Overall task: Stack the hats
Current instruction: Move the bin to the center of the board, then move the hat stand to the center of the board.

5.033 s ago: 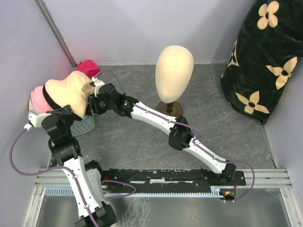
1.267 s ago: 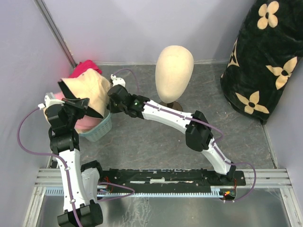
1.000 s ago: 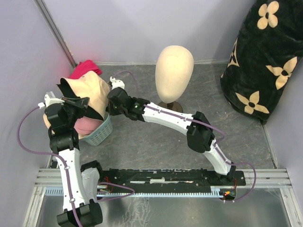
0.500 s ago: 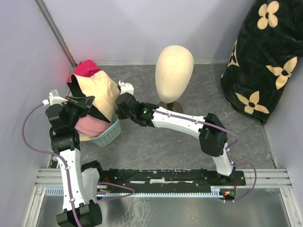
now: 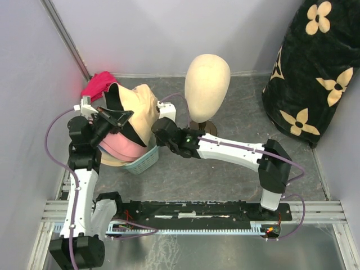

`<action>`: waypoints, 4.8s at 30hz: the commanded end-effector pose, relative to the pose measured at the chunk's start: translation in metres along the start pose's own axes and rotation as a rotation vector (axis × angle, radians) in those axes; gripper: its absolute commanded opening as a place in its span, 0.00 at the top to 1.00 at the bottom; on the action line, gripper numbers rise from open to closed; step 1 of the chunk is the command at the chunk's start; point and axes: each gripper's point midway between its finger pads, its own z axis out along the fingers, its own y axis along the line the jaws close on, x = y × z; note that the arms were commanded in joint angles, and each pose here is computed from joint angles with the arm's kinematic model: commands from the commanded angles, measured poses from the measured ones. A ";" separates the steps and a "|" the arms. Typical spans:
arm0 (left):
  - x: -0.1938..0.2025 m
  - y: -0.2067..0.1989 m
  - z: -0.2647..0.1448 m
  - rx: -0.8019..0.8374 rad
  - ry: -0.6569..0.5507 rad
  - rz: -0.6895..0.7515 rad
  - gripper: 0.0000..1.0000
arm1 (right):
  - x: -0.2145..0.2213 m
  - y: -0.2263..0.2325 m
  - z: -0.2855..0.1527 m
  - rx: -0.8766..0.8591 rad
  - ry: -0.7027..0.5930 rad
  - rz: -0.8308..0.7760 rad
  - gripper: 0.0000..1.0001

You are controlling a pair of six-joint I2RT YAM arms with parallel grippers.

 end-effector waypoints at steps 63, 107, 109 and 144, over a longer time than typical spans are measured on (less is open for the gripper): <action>0.002 -0.014 -0.007 -0.007 -0.169 -0.040 0.97 | 0.054 -0.188 -0.164 0.383 -0.150 -0.122 0.56; 0.000 -0.029 -0.008 0.026 -0.152 -0.009 0.97 | 0.083 -0.214 -0.030 0.098 0.054 0.963 0.51; -0.001 -0.030 -0.009 0.028 -0.153 -0.009 0.97 | 0.092 -0.217 -0.030 0.129 0.079 0.949 0.51; 0.002 -0.034 -0.002 0.073 -0.129 0.014 0.97 | 0.080 -0.253 0.052 0.275 -0.019 0.943 0.50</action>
